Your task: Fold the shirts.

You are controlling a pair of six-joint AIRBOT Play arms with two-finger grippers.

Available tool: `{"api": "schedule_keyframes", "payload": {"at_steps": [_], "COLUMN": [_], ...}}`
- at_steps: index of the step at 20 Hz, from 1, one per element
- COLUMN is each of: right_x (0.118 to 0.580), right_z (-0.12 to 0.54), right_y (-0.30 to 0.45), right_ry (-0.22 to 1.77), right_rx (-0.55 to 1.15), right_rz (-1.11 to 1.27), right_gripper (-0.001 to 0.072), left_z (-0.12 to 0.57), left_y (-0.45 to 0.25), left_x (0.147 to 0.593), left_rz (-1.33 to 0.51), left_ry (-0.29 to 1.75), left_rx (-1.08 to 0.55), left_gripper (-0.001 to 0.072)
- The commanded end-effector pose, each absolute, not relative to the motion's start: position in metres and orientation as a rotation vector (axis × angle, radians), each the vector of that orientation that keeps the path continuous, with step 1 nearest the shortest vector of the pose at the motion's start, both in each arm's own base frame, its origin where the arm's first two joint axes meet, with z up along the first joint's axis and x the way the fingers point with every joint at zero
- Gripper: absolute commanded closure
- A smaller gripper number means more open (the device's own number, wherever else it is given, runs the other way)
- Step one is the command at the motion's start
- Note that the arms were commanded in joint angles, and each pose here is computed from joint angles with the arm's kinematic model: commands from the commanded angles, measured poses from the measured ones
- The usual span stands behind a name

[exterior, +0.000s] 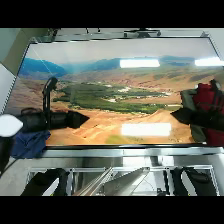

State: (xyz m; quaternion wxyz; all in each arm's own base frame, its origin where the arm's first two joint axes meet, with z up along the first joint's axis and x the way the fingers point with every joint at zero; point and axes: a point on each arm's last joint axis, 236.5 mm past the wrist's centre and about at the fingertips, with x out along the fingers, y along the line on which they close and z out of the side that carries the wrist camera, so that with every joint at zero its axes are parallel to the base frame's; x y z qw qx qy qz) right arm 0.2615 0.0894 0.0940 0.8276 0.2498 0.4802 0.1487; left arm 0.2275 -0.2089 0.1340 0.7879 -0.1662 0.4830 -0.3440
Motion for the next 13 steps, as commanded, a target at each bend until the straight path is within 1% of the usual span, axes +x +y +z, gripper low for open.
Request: {"api": "schedule_keyframes", "payload": {"at_steps": [1, 6, 13], "right_x": [0.245, 0.245, 0.245], "right_z": [0.081, 0.08, 0.08], "right_y": [0.108, 0.108, 0.108], "right_ry": [1.061, 1.064, 1.064], "right_rx": [0.516, 0.515, 0.515], "right_rz": [0.377, 0.378, 0.378], "right_gripper": [0.0695, 0.0695, 0.0695], "left_z": [0.129, 0.141, 0.14], "left_y": [-0.213, -0.21, -0.21], "left_x": [0.206, 0.2, 0.2], "left_rz": [-0.735, -0.743, -0.741], "left_ry": [1.025, 0.982, 0.985], "left_rx": [-0.423, -0.43, -0.429], "left_gripper": [0.0689, 0.0689, 0.069]}}
